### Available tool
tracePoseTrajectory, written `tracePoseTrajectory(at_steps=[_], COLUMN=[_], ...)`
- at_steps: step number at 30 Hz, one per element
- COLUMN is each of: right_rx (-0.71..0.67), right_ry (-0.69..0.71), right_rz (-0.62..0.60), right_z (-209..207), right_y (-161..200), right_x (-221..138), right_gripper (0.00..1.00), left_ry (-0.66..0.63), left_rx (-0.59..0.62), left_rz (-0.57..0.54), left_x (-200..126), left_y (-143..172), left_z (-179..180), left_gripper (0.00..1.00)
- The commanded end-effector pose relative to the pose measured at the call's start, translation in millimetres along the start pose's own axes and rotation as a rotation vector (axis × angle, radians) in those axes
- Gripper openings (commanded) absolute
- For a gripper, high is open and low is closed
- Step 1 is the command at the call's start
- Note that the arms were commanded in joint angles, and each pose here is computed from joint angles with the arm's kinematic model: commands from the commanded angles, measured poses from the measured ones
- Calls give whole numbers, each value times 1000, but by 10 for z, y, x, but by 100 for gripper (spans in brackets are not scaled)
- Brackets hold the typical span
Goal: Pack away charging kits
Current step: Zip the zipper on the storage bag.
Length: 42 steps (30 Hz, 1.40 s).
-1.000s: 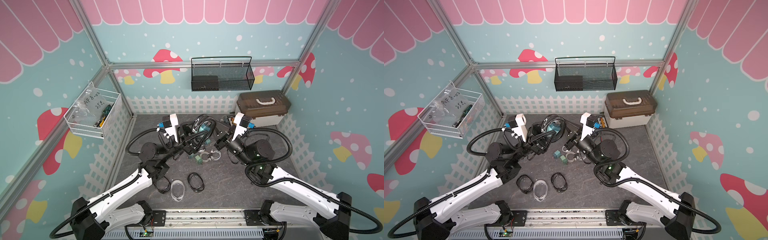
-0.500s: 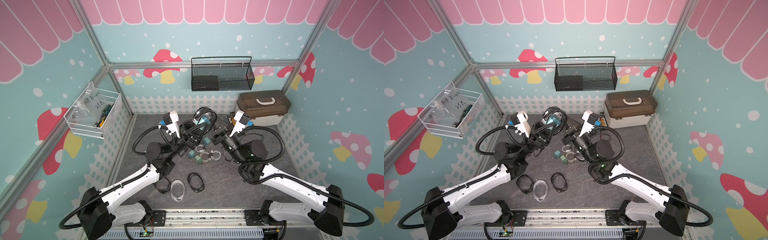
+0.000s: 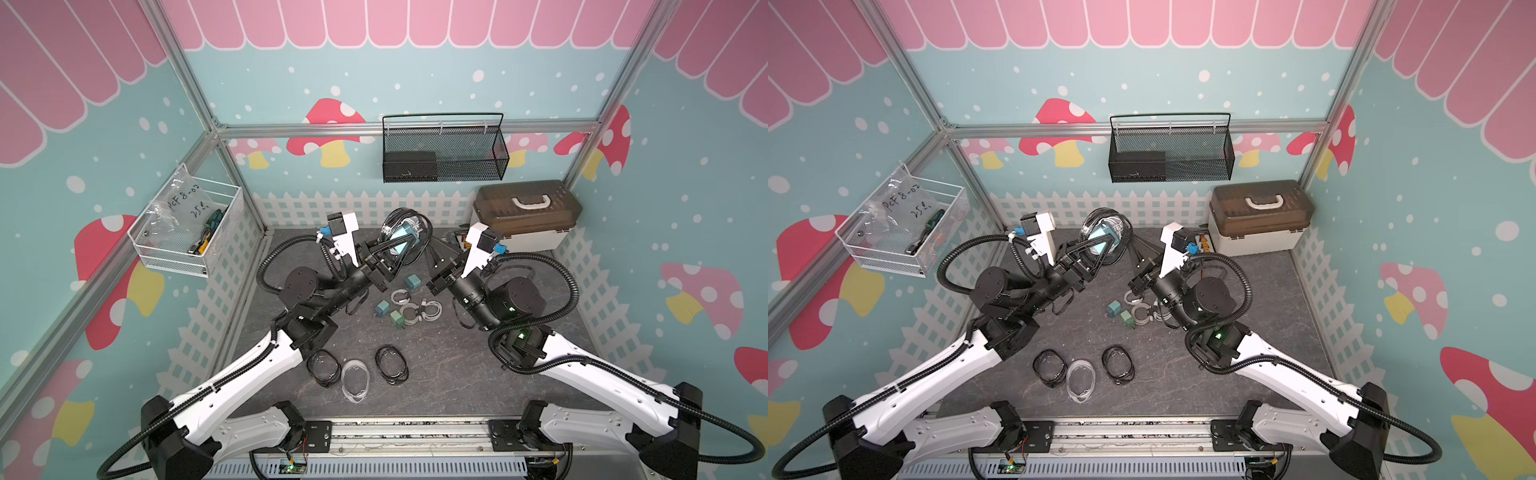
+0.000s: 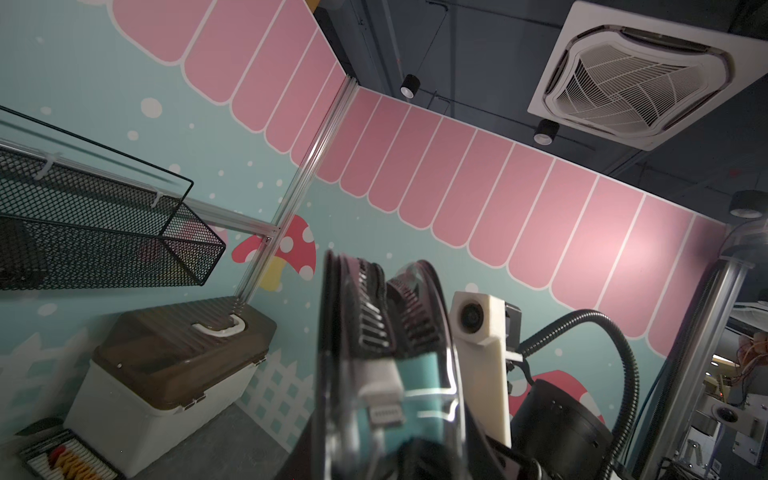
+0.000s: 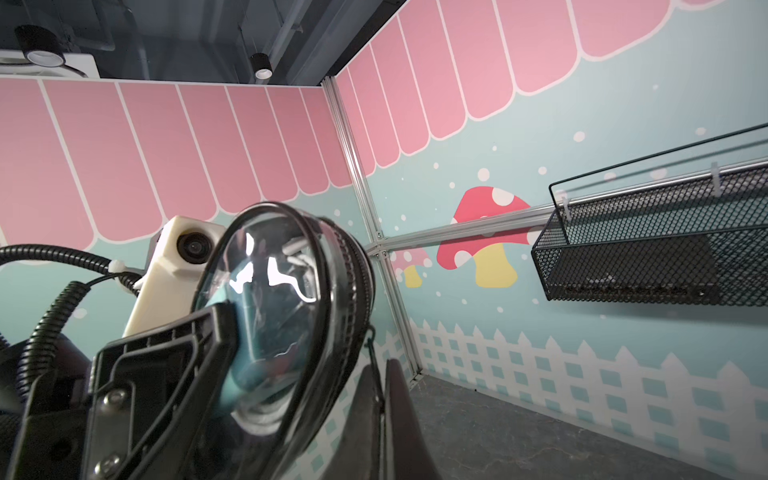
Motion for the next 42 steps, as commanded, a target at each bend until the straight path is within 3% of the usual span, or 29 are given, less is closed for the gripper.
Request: tracePoseTrajectory(at_steps=[1, 7, 13, 15, 16, 20, 23, 27, 37, 42], right_rx=[-273, -525, -609, -570, -549, -474, -445, -391, -324, -316], right_ry=[57, -25, -154, -164, -170, -196, -214, -300, -339, -320], right_rz=[61, 127, 225, 269, 273, 259, 290, 343, 329, 315], right_z=[-48, 23, 77, 53, 37, -43, -58, 40, 170, 172], right_y=[-148, -309, -206, -131, -86, 200, 331, 402, 283, 234], right_x=[-50, 45, 44, -69, -140, -417, -441, -255, 59, 90], right_gripper=[0, 0, 2, 25, 30, 43, 47, 47, 49, 29], left_ry=[-105, -166, -135, -145, -143, -132, -116, -102, -124, -128], left_rx=[27, -16, -12, 22, 35, 68, 69, 64, 67, 66], left_rz=[170, 385, 374, 355, 348, 323, 326, 325, 340, 341], left_x=[-178, -467, -611, -618, -608, -528, -452, -391, -335, -328], left_y=[8, 145, 92, 12, -18, -149, -207, -234, -169, -155], left_z=[-23, -59, -162, -193, -203, -238, -258, -263, -176, -159], left_gripper=[0, 0, 0, 0, 0, 0, 0, 0, 0, 0])
Point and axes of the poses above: each gripper's point midway between its finger pads, its own x axis out along the fingers, its own z axis along the line the jaws close on, y = z × x, the point moved 9 cm from there along -x, back along the fingers, and after that the axes turned 2 degrees about x, right-handed, at the moved point
